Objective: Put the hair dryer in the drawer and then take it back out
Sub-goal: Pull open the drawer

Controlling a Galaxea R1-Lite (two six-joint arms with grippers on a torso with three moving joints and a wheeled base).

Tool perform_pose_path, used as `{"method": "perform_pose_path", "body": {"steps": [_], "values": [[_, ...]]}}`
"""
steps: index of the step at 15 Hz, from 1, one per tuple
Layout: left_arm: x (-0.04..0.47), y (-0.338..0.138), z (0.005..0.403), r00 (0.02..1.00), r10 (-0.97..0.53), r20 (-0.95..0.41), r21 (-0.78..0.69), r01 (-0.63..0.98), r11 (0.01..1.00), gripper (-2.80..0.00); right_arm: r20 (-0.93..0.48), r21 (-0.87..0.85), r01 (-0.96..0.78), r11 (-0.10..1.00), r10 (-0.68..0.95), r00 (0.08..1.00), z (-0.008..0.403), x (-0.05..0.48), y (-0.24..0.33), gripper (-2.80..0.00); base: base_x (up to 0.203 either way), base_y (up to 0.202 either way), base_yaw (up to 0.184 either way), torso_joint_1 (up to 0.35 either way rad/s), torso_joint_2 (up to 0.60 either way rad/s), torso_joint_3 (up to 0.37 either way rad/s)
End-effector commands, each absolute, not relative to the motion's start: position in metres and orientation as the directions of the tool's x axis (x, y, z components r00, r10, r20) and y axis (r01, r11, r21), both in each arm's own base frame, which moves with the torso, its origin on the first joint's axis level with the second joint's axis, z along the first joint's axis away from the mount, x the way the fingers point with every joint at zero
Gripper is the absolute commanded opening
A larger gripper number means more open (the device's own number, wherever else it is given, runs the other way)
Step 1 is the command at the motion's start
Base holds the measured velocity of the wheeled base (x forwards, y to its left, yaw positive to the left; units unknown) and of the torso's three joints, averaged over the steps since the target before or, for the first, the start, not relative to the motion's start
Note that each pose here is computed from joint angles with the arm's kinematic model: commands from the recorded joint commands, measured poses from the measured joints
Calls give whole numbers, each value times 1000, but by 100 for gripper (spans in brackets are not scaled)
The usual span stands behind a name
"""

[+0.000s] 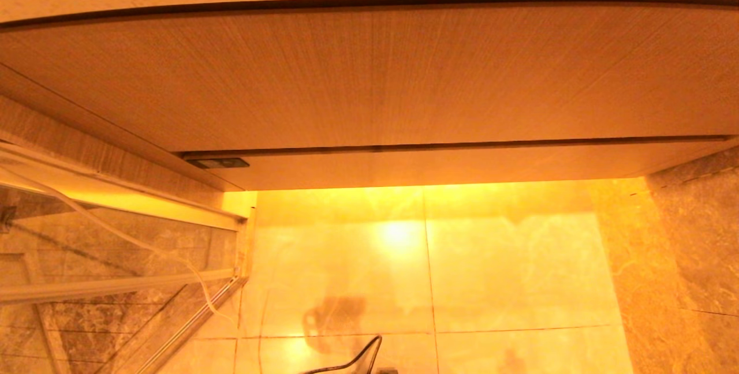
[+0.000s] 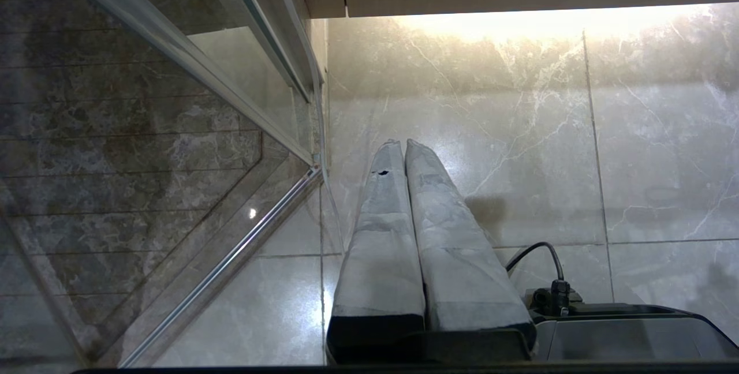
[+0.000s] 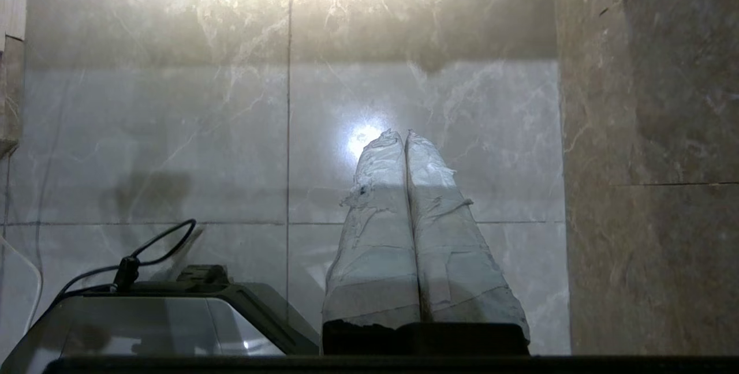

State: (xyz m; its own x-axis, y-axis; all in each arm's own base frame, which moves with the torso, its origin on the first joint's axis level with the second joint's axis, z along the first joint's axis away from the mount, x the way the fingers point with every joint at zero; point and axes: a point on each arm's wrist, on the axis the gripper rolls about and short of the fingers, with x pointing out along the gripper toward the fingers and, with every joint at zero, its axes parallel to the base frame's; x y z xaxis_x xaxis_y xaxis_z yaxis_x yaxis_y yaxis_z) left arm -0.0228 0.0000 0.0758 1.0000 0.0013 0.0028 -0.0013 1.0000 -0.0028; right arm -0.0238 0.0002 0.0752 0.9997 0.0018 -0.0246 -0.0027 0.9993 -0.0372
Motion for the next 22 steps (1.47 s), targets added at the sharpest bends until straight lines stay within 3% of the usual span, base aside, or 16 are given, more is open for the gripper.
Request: {"method": "perform_pose_path", "body": {"steps": [1,6,9,12,16,18,22], "values": [[-23,0,76,1000,2,3,-3,-2,1000,-280,-4,-40,-16,999,16,1000,86,-27,1,-280,0,0,0,0,0,0],[-23,0,76,1000,2,3,-3,-2,1000,-280,3,-42,-207,978,207,978,189,-59,5,-280,0,0,0,0,0,0],[-23,0,76,1000,2,3,-3,-2,1000,-280,-128,10,-335,942,333,934,245,-72,8,-280,0,0,0,0,0,0],[-23,0,76,1000,2,3,-3,-2,1000,-280,-295,163,-567,808,588,753,260,-70,13,-280,0,0,0,0,0,0],[-23,0,76,1000,2,3,-3,-2,1000,-280,-466,253,-695,673,715,521,264,-49,10,-280,0,0,0,0,0,0],[-23,0,76,1000,2,3,-3,-2,1000,-280,-506,181,-768,615,728,464,269,-38,10,-280,0,0,0,0,0,0],[-23,0,76,1000,2,3,-3,-2,1000,-280,-557,-206,-882,424,690,462,274,-16,12,-280,0,0,0,0,0,0]]}}
